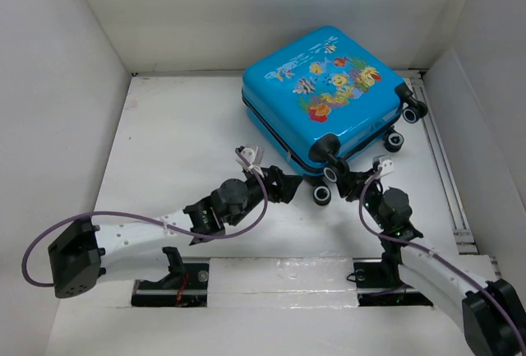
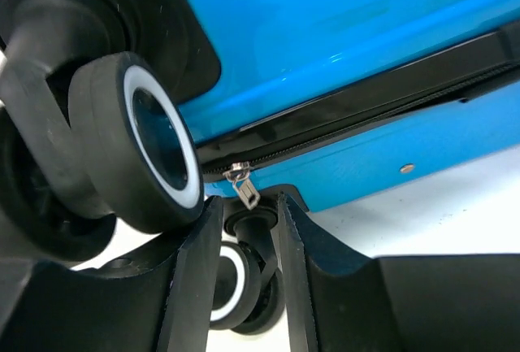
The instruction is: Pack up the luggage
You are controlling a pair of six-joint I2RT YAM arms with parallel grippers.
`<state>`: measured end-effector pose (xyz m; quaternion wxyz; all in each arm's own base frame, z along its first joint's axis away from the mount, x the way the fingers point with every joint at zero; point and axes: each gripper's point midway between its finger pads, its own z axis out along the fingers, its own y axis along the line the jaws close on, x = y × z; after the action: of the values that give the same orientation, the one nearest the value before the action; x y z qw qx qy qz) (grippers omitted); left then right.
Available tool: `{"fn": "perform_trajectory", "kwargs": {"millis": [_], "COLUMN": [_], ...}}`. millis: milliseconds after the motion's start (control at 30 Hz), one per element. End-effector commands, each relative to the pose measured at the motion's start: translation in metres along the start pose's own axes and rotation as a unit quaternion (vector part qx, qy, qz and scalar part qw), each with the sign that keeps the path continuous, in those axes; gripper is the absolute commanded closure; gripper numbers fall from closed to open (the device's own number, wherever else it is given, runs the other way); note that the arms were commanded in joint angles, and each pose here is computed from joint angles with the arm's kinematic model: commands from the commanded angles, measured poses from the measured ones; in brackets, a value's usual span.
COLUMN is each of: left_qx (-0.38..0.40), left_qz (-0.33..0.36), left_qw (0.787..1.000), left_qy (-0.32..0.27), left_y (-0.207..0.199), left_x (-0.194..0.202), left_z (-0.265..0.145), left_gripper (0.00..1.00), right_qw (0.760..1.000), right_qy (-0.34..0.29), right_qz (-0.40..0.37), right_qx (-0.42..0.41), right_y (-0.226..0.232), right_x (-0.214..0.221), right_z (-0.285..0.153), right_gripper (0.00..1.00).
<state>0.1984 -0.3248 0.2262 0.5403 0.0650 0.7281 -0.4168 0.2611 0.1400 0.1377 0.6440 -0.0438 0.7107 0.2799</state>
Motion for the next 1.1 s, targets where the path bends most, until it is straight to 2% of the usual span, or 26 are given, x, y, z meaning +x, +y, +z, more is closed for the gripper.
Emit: {"fn": "perform_trajectory", "kwargs": {"millis": [0, 133, 200, 400, 433, 500, 567, 600, 767, 867, 1067], "left_qx": [0.033, 0.035, 0.041, 0.039, 0.039, 0.039, 0.041, 0.041, 0.037, 0.034, 0.044], "left_qz": [-0.009, -0.02, -0.02, -0.016, -0.016, -0.016, -0.018, -0.018, -0.018, -0.021, -0.029], "left_qw": [0.999, 0.999, 0.999, 0.999, 0.999, 0.999, 0.999, 0.999, 0.999, 0.999, 0.998], "left_qy": [-0.003, -0.003, 0.001, 0.012, 0.012, 0.012, 0.008, 0.008, 0.006, 0.011, 0.021], "left_y": [-0.001, 0.002, 0.0, 0.003, 0.003, 0.003, 0.001, 0.001, 0.005, 0.006, -0.004], "left_x": [-0.004, -0.002, 0.0, 0.007, 0.008, 0.008, 0.006, 0.006, 0.007, 0.012, 0.014], "left_z": [0.001, 0.0, 0.0, 0.002, 0.004, 0.004, 0.004, 0.004, 0.008, 0.011, 0.022], "left_gripper": [0.35, 0.4, 0.4, 0.41, 0.41, 0.42, 0.42, 0.42, 0.44, 0.44, 0.46], "right_qw": [0.994, 0.993, 0.995, 0.994, 0.994, 0.993, 0.991, 0.988, 0.982, 0.98, 0.98], "right_qy": [-0.078, -0.092, -0.068, -0.063, -0.067, -0.077, -0.085, -0.107, -0.145, -0.155, -0.155], "right_qz": [-0.041, -0.038, -0.041, -0.042, -0.042, -0.044, -0.05, -0.053, -0.058, -0.059, -0.044], "right_qx": [-0.06, -0.066, -0.064, -0.073, -0.075, -0.083, -0.09, -0.097, -0.109, -0.112, -0.115], "right_y": [0.027, 0.027, 0.025, 0.027, 0.027, 0.03, 0.033, 0.036, 0.042, 0.043, 0.043], "right_x": [-0.05, -0.048, -0.038, -0.035, -0.036, -0.039, -0.043, -0.053, -0.067, -0.07, -0.067], "right_z": [0.012, 0.009, 0.012, 0.024, 0.025, 0.028, 0.031, 0.031, 0.029, 0.03, 0.028], "right_gripper": [0.6, 0.62, 0.62, 0.64, 0.69, 0.69, 0.74, 0.74, 0.87, 0.98, 1.0]}}
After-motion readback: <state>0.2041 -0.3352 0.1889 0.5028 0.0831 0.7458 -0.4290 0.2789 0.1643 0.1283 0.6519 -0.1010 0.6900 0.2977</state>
